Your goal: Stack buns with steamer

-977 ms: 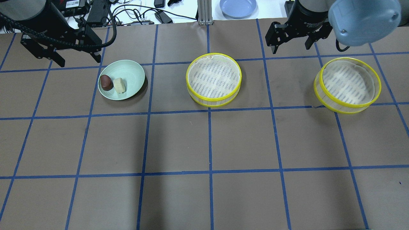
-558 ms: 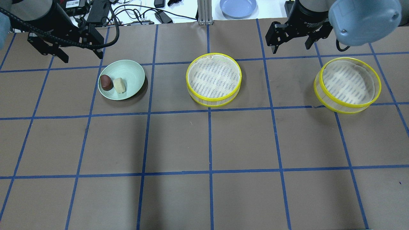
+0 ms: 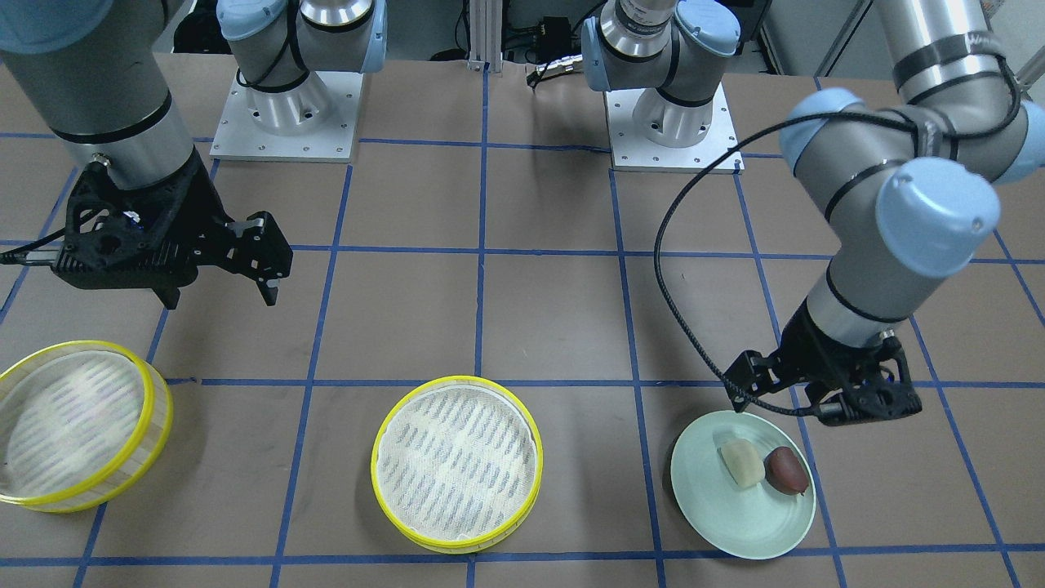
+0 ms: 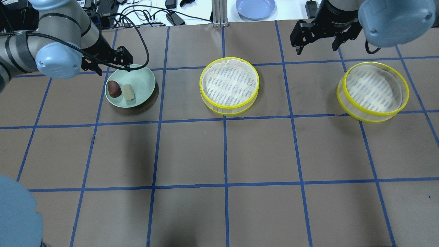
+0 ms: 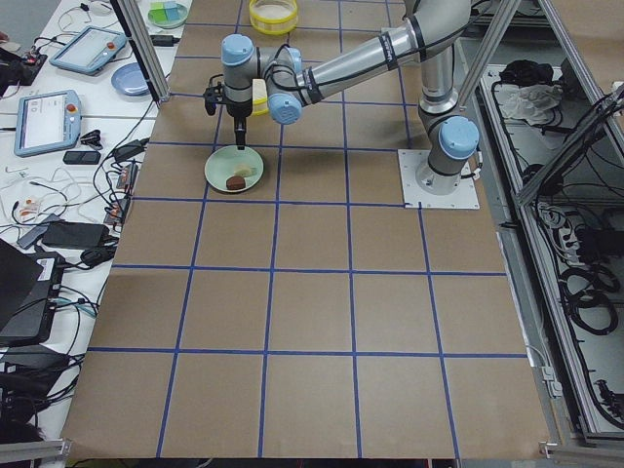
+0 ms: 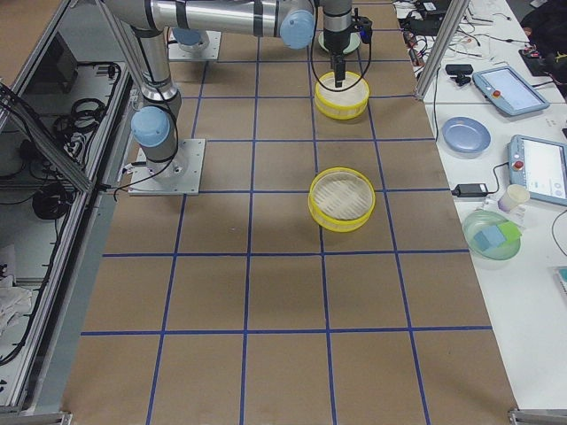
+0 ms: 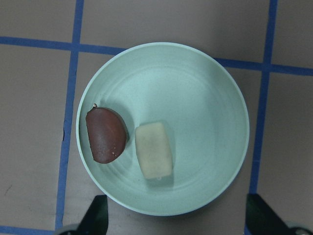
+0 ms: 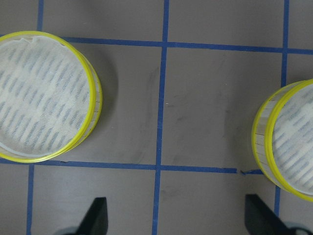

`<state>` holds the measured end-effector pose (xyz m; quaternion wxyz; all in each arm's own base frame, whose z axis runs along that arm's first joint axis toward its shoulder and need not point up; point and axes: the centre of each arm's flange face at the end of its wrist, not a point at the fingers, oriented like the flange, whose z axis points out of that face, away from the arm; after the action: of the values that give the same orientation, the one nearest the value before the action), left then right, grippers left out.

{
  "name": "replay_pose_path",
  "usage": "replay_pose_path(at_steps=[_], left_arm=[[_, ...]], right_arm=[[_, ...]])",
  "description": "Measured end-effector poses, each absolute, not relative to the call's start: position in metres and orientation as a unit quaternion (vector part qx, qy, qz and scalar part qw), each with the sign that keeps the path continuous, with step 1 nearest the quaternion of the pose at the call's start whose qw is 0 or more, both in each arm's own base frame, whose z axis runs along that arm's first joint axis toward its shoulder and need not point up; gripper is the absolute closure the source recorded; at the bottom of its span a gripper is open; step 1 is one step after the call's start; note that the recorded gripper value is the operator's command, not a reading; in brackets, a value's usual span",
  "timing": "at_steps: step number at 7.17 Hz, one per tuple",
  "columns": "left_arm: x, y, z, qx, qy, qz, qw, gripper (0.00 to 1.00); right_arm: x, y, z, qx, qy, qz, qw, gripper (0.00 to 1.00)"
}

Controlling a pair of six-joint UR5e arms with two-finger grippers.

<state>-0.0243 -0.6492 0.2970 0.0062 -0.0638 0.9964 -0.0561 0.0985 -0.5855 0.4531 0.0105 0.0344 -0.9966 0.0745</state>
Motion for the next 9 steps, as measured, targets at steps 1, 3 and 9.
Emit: replay_pose_path(at_steps=[1,3,9], left_arm=[[-0.014,-0.656,0.272,-0.071,0.996,-0.045,0.004,0.02],[-0.006,-0.665,0.236,-0.093,0.995,-0.031,-0.001,0.14],[-0.011,-0.681,0.195,-0.133,0.990,-0.018,-0.042,1.00]], right_arm=[[0.056,-0.604,0.437,0.046,-0.996,0.075,0.016,0.00],[-0.042,-0.629,0.400,0.075,-0.995,0.065,0.024,0.00],[-0.210,-0.651,0.288,0.117,-0.991,0.056,0.040,0.04]])
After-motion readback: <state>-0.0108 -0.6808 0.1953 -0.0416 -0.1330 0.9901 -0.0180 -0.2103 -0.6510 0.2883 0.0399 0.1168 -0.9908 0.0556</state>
